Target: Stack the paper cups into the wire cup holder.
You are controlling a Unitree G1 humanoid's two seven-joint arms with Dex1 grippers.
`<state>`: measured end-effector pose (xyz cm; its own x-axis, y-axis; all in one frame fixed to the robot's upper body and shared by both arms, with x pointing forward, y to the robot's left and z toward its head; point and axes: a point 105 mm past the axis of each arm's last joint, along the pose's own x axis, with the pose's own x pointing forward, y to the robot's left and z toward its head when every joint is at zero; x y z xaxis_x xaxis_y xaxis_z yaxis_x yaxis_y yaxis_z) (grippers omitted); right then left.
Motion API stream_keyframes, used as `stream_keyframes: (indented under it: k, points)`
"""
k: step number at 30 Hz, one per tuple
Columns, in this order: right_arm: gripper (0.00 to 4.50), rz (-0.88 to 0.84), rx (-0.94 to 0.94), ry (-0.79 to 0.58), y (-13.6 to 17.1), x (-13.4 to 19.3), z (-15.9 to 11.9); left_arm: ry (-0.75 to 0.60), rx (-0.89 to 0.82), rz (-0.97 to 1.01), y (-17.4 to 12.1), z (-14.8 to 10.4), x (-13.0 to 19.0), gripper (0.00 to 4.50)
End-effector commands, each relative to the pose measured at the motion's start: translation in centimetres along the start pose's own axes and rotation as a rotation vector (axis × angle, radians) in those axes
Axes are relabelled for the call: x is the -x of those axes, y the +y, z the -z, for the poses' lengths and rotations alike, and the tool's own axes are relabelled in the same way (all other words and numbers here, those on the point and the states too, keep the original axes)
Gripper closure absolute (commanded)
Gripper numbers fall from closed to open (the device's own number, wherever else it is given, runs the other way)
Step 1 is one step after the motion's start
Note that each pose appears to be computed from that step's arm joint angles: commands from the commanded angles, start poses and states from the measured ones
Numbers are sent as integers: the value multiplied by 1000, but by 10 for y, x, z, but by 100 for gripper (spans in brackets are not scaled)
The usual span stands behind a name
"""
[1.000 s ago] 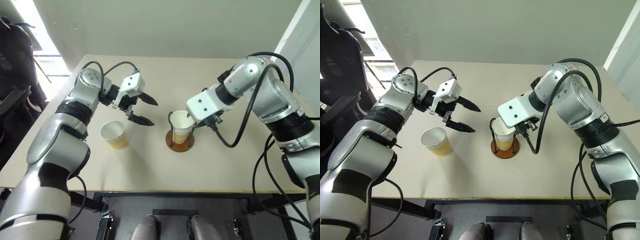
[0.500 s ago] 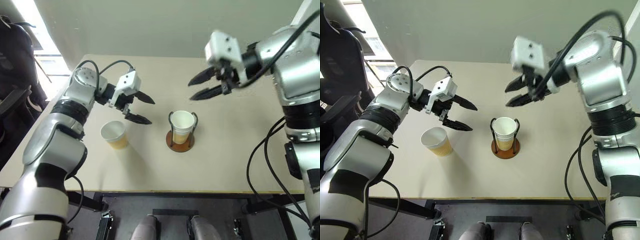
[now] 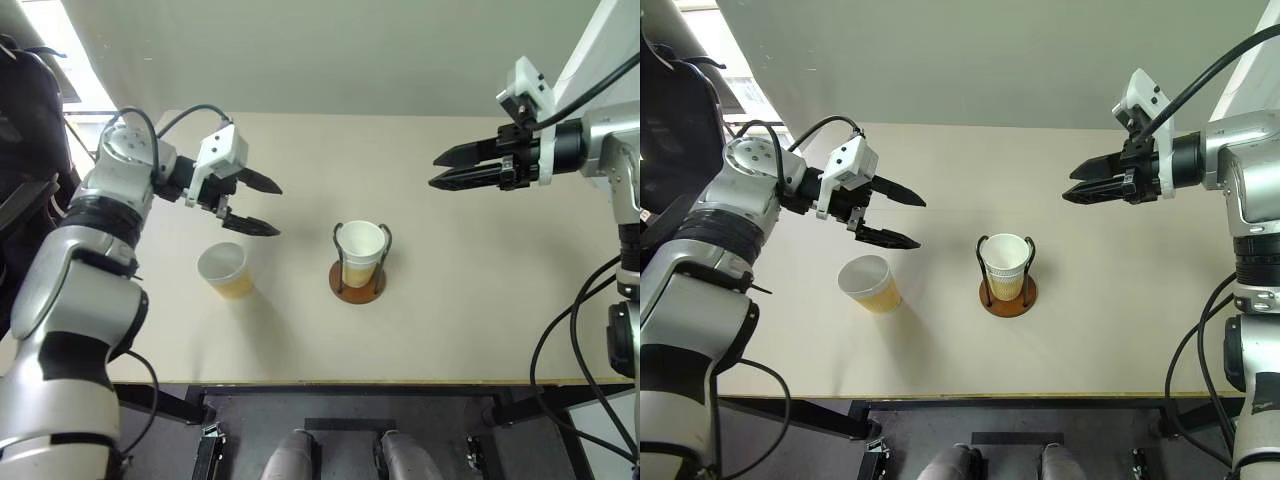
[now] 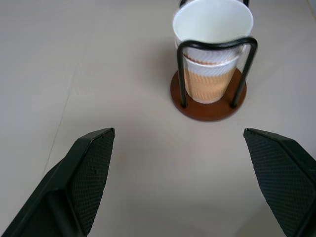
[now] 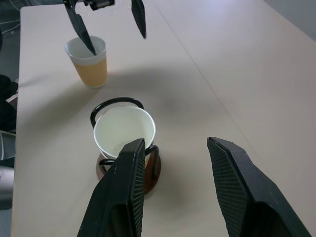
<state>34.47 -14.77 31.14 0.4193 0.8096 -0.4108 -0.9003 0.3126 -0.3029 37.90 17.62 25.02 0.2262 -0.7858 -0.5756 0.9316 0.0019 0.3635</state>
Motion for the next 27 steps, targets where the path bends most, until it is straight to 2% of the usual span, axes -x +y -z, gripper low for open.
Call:
stream_keyframes:
  k: [1, 9, 16, 22, 27]
  points:
    - [253, -4, 69, -42, 3, 4, -13, 32, -69, 49, -7, -8, 9, 0]
    - [253, -112, 179, -127, 22, 4, -21, 119, -51, 69, -12, -4, 24, 0]
    - [253, -188, 238, -120, 31, 12, -14, 164, -36, 74, -13, 0, 30, 0]
    - [253, -210, 213, -82, 32, 13, -6, 292, -62, 126, -24, 14, 38, 0]
    - [253, -208, 200, -57, 29, 16, -2, 348, -125, 158, -26, 9, 43, 0]
